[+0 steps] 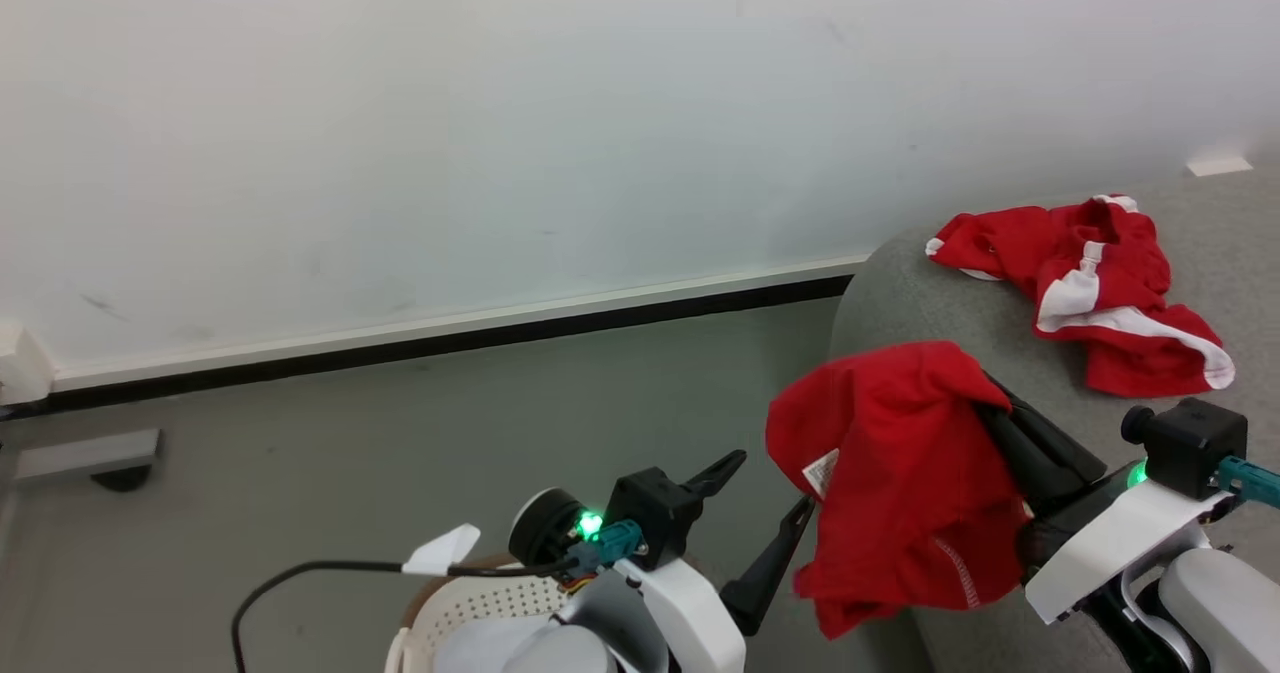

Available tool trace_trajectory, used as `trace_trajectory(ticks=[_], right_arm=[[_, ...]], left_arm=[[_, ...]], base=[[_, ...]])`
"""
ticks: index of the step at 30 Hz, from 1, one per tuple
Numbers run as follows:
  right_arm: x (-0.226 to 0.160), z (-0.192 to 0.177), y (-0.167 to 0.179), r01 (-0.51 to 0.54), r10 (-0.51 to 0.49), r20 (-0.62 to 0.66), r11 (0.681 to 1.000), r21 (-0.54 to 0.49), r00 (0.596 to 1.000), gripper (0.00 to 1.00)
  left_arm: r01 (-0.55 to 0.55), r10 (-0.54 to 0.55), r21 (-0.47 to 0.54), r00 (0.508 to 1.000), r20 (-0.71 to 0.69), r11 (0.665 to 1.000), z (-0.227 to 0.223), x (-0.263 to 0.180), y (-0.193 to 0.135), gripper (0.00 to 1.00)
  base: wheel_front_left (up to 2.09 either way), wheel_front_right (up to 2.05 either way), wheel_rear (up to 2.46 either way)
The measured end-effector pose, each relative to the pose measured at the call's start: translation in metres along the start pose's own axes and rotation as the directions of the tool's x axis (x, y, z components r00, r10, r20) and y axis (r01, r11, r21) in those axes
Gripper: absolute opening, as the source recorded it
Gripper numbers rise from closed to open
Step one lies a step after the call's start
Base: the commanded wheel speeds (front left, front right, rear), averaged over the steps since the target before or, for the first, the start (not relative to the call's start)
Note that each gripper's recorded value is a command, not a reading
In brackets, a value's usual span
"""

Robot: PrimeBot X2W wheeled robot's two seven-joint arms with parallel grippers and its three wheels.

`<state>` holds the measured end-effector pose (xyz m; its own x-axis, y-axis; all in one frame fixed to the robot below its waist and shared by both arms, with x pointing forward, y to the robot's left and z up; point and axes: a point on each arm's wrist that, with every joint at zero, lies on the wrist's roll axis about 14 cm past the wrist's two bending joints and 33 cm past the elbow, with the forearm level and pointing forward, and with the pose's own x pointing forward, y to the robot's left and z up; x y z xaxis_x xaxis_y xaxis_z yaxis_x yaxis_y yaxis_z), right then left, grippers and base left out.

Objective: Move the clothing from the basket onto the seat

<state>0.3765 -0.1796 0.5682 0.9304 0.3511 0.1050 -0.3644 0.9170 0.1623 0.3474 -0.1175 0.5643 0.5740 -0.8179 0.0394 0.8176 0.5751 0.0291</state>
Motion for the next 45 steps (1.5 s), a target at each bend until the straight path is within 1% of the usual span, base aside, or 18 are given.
trace_trajectory(ticks=[9,15,23,28,33,39,44,45], right_arm=[[-0.029,0.027,-0.038,0.117,-0.114,0.065,0.992,-0.039,0.991,0.00],[-0.049,0.025,-0.059,0.191,-0.189,0.057,0.980,-0.047,0.980,0.00],[-0.052,0.028,-0.076,0.252,-0.250,0.072,0.967,-0.022,0.966,0.00],[-0.041,0.035,-0.099,0.311,-0.307,0.106,0.950,-0.024,0.946,0.00],[-0.009,0.050,-0.127,0.360,-0.350,0.155,0.932,-0.037,0.924,0.00],[0.034,0.081,-0.181,0.450,-0.420,0.249,0.890,-0.076,0.873,0.00],[0.061,0.105,-0.233,0.534,-0.480,0.316,0.838,-0.111,0.819,0.00],[0.064,0.109,-0.246,0.559,-0.501,0.330,0.822,-0.108,0.800,0.00]], left_arm=[[0.099,-0.099,-0.008,0.995,-0.003,0.995,-0.004,0.019,-0.026,1.00],[0.156,-0.156,-0.022,0.988,0.000,0.988,-0.006,0.029,-0.041,1.00],[0.190,-0.190,-0.039,0.982,0.010,0.981,-0.007,0.041,-0.044,1.00],[0.206,-0.205,-0.028,0.979,0.018,0.978,-0.006,0.052,-0.033,1.00],[0.212,-0.212,-0.005,0.977,0.015,0.977,-0.011,0.069,-0.009,1.00],[0.201,-0.201,-0.008,0.979,0.039,0.980,-0.020,0.090,0.022,1.00],[0.171,-0.170,-0.025,0.985,0.040,0.985,-0.043,0.101,0.051,1.00],[0.164,-0.163,-0.033,0.986,0.041,0.986,-0.049,0.102,0.057,1.00]], base=[[0.00,0.00,0.00],[0.00,0.00,0.00],[0.00,0.00,0.00],[0.00,0.00,0.00],[0.00,0.00,0.00],[0.00,0.00,0.00],[0.00,0.00,0.00],[0.00,0.00,0.00]])
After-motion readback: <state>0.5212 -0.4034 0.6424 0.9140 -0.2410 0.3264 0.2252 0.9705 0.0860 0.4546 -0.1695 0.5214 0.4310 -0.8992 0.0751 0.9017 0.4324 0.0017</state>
